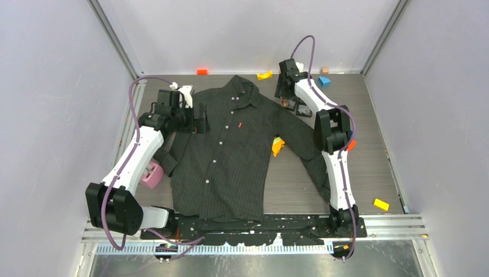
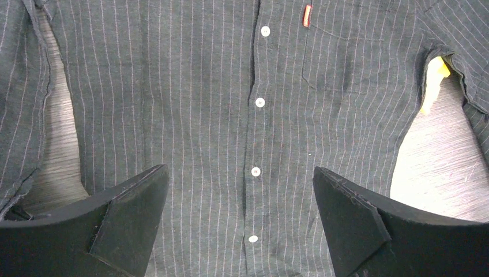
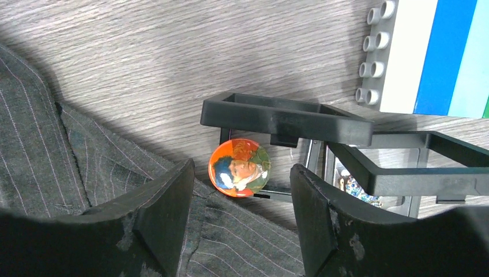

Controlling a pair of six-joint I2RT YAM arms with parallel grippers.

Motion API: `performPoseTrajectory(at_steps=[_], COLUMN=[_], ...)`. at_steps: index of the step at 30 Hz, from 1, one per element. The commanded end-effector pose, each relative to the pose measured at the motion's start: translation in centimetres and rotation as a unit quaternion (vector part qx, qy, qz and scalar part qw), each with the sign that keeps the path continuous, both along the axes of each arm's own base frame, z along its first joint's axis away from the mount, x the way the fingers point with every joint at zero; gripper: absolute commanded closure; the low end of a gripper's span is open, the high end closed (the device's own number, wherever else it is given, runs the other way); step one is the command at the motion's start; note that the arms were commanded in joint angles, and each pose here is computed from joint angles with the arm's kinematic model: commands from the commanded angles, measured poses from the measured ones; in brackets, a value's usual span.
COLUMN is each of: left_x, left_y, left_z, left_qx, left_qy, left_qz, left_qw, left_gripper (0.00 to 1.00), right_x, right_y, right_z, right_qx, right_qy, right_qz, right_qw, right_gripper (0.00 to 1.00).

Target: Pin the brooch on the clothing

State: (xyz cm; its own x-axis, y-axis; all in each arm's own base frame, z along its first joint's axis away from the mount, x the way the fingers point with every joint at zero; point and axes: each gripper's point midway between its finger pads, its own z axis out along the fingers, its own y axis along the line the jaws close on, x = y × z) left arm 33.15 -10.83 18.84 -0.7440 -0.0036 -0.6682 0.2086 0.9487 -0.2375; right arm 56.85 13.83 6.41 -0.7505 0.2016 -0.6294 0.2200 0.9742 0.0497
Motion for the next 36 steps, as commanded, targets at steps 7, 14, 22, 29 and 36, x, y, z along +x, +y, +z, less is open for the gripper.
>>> performPoseTrajectory(at_steps=[7,14,22,29,36], left_x=[0.6,0.6,0.6,0.6,0.5], left_y=[-0.5,-0.4,-0.4,-0.2,0.0], left_z=[0.5,0.5,0.7,0.9,1.1], left_qx=[-0.013,-0.013,-0.012,-0.007,-0.003], left_qy=[-0.016,-0.016,-0.02,-0.025,-0.03], left_qz=[-0.005,-0.005,-0.005,-0.002,0.0], left_qw=[1.0,1.0,1.0,1.0,1.0], left_gripper=[0.0,0.0,0.0,0.0,0.0], right_x=[1.0,1.1,0.8,0.8,1.1], right_y=[1.1,1.5,2.0,2.5,2.8], right_z=[-0.7,-1.4,-2.0,-1.4,1.7], right_qx=[0.0,-0.005,0.0,0.012,0.02], right_qy=[-0.001,0.004,0.012,0.006,-0.021], right_qz=[0.01,0.012,0.014,0.013,0.016], right_qw=[1.0,1.0,1.0,1.0,0.999], right_gripper=[0.32,0.35,0.38,0.48,0.66])
